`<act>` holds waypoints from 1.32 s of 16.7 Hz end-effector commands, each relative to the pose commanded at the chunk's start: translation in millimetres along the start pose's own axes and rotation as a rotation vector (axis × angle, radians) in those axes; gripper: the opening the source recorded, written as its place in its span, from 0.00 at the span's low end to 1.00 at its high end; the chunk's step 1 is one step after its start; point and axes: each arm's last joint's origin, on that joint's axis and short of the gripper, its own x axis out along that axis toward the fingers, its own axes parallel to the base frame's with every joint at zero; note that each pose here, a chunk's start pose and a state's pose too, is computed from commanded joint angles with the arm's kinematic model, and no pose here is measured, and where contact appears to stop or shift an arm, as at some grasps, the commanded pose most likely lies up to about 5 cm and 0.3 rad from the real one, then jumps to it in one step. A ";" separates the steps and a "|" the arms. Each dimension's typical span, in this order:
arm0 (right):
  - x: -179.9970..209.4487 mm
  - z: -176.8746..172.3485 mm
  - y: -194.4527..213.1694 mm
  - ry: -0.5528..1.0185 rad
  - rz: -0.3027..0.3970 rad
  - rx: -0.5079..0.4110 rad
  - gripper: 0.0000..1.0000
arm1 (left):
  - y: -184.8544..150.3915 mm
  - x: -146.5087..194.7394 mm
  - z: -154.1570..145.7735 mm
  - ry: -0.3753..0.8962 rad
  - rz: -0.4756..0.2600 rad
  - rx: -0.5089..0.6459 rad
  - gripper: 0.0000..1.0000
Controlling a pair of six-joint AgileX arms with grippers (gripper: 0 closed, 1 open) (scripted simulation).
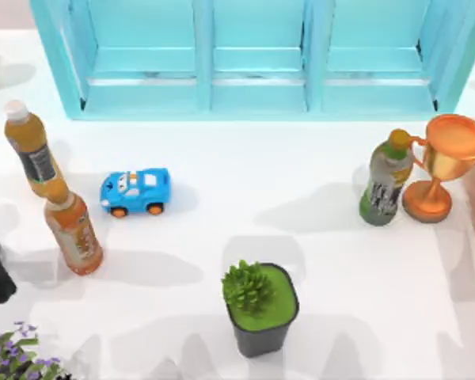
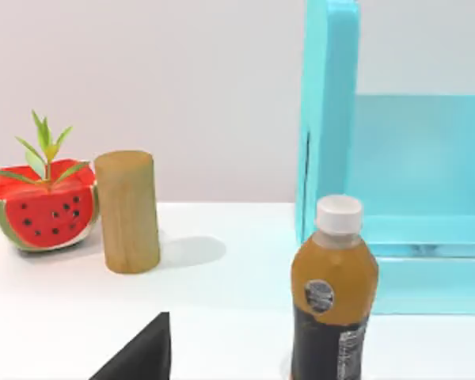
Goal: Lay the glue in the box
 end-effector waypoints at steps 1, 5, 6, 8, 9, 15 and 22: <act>0.0 0.0 0.0 0.000 0.000 0.000 1.00 | 0.0 0.0 0.0 0.000 0.000 0.000 1.00; 2.6 2.7 -1.3 0.037 -0.013 -0.013 1.00 | 0.0 0.0 0.0 0.000 0.000 0.000 1.00; 4.4 6.2 -2.1 0.054 -0.021 -0.020 1.00 | 0.0 0.0 0.0 0.000 0.000 0.000 1.00; 10.9 17.8 -4.2 0.089 -0.036 -0.034 1.00 | 0.0 0.0 0.0 0.000 0.000 0.000 1.00; 16.1 25.7 -5.4 0.105 -0.042 -0.040 1.00 | 0.0 0.0 0.0 0.000 0.000 0.000 1.00; 87.6 78.5 -15.1 0.189 -0.031 -0.065 1.00 | 0.0 0.0 0.0 0.000 0.000 0.000 1.00; 216.5 64.0 -39.3 0.311 0.015 -0.059 1.00 | 0.0 0.0 0.0 0.000 0.000 0.000 1.00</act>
